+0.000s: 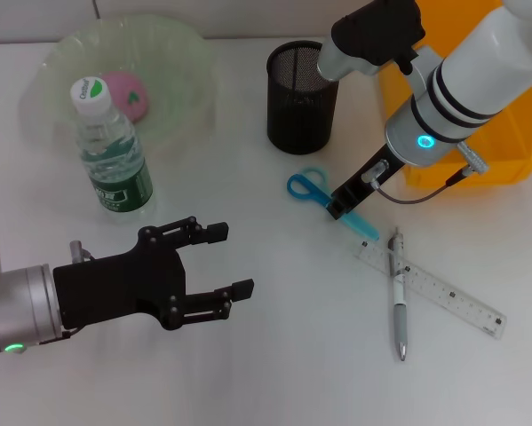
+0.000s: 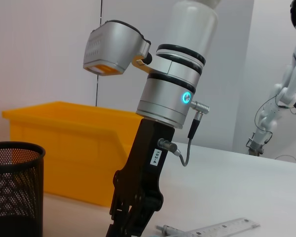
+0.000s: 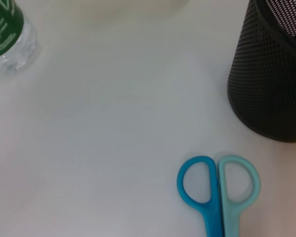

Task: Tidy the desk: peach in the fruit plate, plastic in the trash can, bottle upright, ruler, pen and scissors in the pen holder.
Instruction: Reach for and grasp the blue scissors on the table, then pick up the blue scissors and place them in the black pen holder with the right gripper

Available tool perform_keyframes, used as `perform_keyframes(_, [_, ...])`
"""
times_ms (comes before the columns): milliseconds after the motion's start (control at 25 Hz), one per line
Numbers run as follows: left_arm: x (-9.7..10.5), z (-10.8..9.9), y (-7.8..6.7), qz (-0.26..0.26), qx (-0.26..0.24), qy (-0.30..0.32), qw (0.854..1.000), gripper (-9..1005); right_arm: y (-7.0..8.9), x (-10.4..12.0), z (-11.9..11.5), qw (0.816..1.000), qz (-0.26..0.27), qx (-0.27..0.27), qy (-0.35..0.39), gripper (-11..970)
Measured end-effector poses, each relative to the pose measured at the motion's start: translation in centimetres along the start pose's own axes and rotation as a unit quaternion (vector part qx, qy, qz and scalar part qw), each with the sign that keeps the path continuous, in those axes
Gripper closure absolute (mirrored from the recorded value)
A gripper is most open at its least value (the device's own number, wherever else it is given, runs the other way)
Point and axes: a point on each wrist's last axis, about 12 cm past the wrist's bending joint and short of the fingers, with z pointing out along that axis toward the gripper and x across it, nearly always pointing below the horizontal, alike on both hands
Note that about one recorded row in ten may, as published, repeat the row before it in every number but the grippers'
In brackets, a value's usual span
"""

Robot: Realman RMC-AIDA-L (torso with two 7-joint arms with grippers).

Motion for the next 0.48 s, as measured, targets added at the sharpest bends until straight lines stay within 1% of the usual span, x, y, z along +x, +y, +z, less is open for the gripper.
perform_keyframes(120, [0.0,0.0,0.0,0.001,0.000,0.000,1.000,202,0.1,0.0,0.0,1.000,-0.001,-0.004,-0.003,753])
perform_keyframes(200, [-0.1,0.0,0.0,0.001,0.000,-0.001,1.000,202,0.4,-0.2,-0.3,1.000,-0.005,-0.018,-0.011,751])
perform_keyframes(320, [-0.1,0.0,0.0,0.001,0.000,-0.001,1.000,201,0.8,-0.4,-1.2,0.999,-0.010,-0.042,-0.031,748])
perform_keyframes(480, [-0.1,0.0,0.0,0.001,0.000,-0.001,1.000,201,1.0,-0.6,-2.3,0.997,-0.020,-0.050,-0.046,744])
